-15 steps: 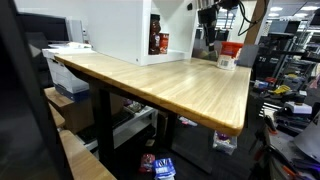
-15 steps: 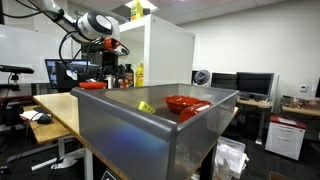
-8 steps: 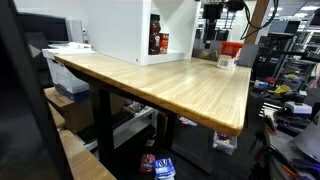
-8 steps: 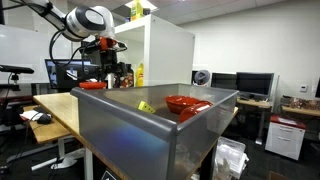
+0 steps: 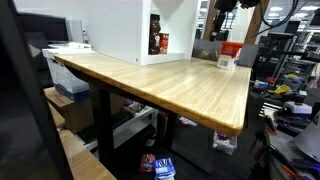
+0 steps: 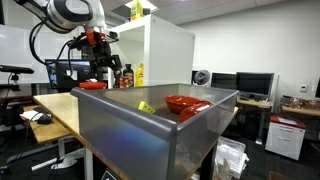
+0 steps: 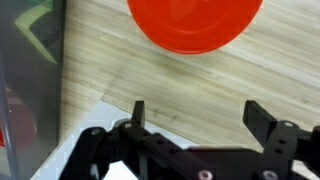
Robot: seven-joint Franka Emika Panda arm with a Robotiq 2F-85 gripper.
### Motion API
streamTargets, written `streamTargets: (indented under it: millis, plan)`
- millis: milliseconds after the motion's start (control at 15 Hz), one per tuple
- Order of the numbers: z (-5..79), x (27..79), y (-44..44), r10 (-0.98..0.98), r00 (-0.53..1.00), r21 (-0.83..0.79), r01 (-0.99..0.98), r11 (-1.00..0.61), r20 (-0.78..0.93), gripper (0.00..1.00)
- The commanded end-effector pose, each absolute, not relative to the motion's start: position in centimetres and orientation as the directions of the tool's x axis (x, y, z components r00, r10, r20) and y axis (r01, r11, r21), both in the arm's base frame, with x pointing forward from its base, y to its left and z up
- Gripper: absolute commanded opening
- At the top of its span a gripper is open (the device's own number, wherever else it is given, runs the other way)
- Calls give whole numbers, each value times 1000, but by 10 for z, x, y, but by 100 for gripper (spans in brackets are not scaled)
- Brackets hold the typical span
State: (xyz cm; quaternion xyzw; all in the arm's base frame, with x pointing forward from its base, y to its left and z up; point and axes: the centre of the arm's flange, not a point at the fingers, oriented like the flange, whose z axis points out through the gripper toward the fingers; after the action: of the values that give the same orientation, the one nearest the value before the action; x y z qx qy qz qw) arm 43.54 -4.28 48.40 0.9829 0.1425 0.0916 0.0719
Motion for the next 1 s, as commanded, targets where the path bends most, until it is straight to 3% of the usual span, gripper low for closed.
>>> streamTargets:
  millis: [0,333,933]
  plan:
    - [487,432,-43,290,942,166,263,-950,169,100]
    - [492,422,-43,296,935,170,264,-949,196,100]
    - [491,355,-62,305,897,149,271,-951,319,100]
